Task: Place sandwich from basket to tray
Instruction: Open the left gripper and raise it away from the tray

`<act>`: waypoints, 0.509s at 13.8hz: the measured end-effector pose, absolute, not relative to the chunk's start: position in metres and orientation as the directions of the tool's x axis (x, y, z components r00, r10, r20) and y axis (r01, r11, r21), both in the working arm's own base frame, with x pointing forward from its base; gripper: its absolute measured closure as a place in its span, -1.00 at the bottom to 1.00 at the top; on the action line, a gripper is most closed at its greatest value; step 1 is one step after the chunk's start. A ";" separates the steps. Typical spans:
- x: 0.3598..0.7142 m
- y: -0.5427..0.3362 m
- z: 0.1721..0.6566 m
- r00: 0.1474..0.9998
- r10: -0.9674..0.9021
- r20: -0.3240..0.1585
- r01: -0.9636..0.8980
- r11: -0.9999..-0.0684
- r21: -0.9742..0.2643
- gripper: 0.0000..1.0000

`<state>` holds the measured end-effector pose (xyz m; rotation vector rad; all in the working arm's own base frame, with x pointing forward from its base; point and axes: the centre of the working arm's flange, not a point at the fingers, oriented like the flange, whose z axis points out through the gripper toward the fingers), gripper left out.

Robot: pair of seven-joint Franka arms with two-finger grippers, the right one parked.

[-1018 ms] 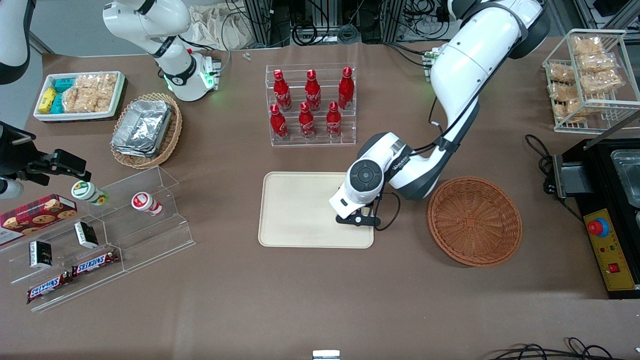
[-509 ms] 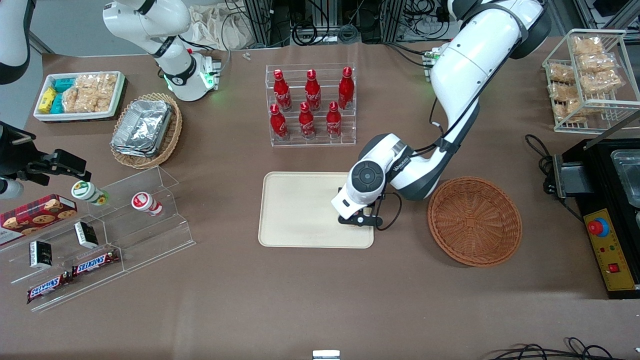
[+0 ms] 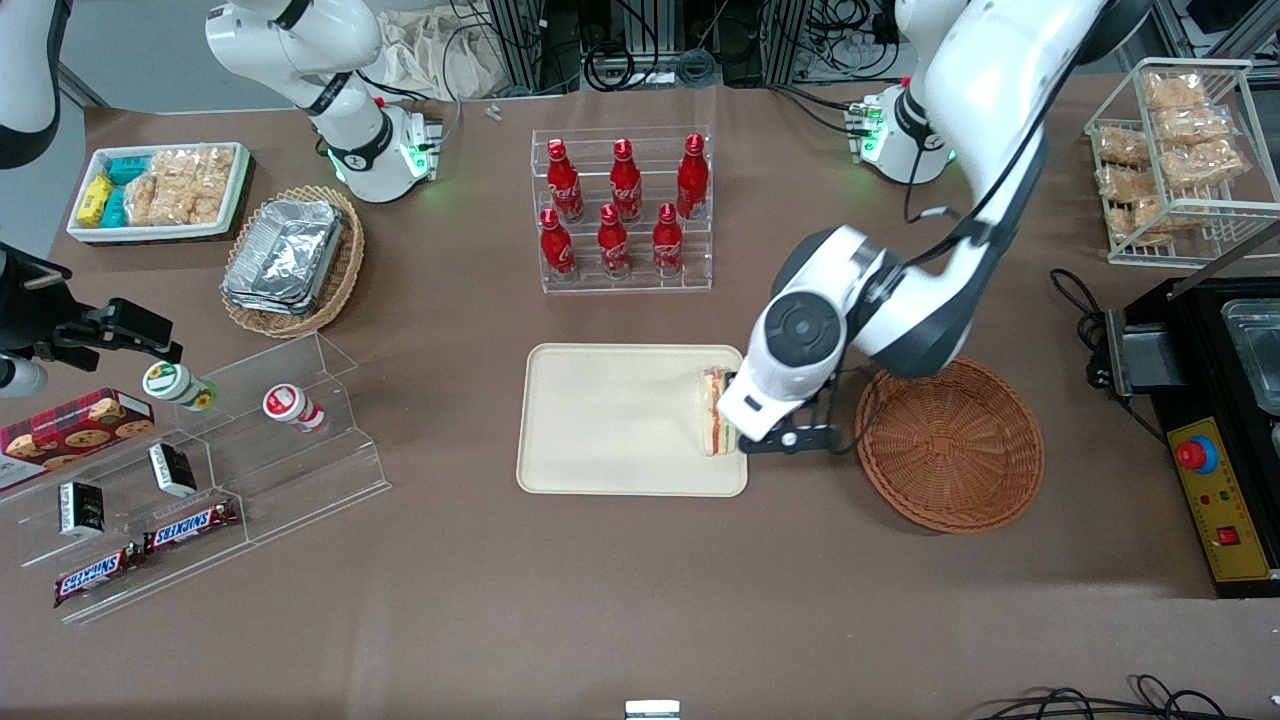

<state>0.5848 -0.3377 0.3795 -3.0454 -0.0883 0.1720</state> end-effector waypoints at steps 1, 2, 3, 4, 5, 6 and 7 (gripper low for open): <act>0.588 -0.324 0.398 0.992 0.085 -0.094 0.077 -0.993 -0.092 -1.00; 0.592 -0.309 0.413 0.991 0.110 -0.082 0.102 -0.990 -0.095 -1.00; 0.598 -0.292 0.425 0.988 0.139 -0.071 0.132 -0.987 -0.094 -1.00; 0.604 -0.274 0.436 0.983 0.173 -0.065 0.168 -0.982 -0.081 -1.00; 0.609 -0.257 0.449 0.976 0.209 -0.063 0.206 -0.977 -0.056 -1.00; 0.612 -0.242 0.463 0.971 0.234 -0.054 0.232 -0.972 -0.039 -1.00; 0.613 -0.225 0.477 0.970 0.241 -0.045 0.239 -0.970 -0.036 -1.00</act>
